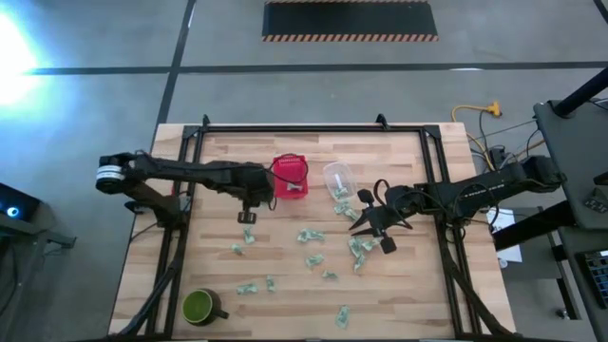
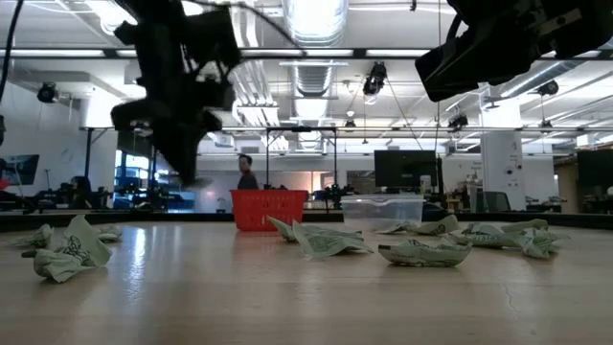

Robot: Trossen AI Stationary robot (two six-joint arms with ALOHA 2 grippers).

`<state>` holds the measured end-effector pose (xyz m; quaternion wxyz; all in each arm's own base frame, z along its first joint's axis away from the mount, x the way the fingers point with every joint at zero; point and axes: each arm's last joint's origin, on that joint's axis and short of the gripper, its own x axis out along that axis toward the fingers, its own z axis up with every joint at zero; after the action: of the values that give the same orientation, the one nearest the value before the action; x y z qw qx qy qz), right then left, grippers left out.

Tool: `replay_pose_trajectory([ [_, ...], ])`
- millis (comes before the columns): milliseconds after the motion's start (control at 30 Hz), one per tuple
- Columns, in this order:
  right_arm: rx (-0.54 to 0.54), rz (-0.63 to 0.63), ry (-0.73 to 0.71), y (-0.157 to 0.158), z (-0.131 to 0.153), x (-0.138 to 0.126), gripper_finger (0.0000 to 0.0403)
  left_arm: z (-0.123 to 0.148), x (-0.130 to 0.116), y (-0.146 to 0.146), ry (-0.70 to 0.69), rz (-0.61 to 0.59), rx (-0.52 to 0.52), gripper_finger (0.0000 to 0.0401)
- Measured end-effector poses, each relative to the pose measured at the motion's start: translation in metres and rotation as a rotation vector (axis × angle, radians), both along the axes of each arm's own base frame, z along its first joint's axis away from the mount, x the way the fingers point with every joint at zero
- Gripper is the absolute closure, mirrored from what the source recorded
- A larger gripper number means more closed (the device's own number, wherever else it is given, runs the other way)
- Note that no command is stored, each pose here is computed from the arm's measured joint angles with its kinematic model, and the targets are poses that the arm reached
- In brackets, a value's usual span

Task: Pick and place items into bin
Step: Put the white stevia packet into the red bin

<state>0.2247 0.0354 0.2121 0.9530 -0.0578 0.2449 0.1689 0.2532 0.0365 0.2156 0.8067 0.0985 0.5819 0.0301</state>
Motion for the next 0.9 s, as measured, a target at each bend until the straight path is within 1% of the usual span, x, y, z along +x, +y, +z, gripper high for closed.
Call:
replay_pose_trajectory([
  [133, -0.001, -0.001, 0.000, 0.000, 0.000, 0.000, 0.0340, 0.025, 0.004, -0.004, -0.140, 0.002, 0.074, 0.0400],
  [200, -0.001, -0.001, 0.000, 0.000, 0.000, 0.000, 0.0342, 0.034, 0.007, -0.004, -0.207, -0.009, 0.113, 0.0400],
  [367, 0.000, -0.002, -0.002, 0.000, 0.000, 0.000, 0.0344, 0.038, 0.023, 0.001, -0.367, 0.005, 0.251, 0.0400],
  [433, 0.003, -0.004, -0.001, 0.000, 0.000, 0.000, 0.0344, 0.036, 0.031, 0.003, -0.407, 0.006, 0.283, 0.0400],
  [533, 0.014, -0.010, 0.003, 0.000, 0.000, 0.000, 0.0344, 0.027, 0.043, 0.006, -0.391, 0.022, 0.322, 0.0400],
  [667, 0.017, -0.013, 0.016, 0.000, -0.001, 0.000, 0.0344, 0.011, 0.054, 0.014, -0.320, 0.086, 0.378, 0.0400],
  [767, 0.017, -0.014, 0.020, 0.000, -0.001, -0.001, 0.0344, -0.004, 0.060, 0.016, -0.260, 0.084, 0.378, 0.0400],
  [900, 0.019, -0.015, 0.024, 0.000, -0.001, -0.001, 0.0344, -0.012, 0.069, 0.017, -0.239, 0.080, 0.378, 0.0400],
])
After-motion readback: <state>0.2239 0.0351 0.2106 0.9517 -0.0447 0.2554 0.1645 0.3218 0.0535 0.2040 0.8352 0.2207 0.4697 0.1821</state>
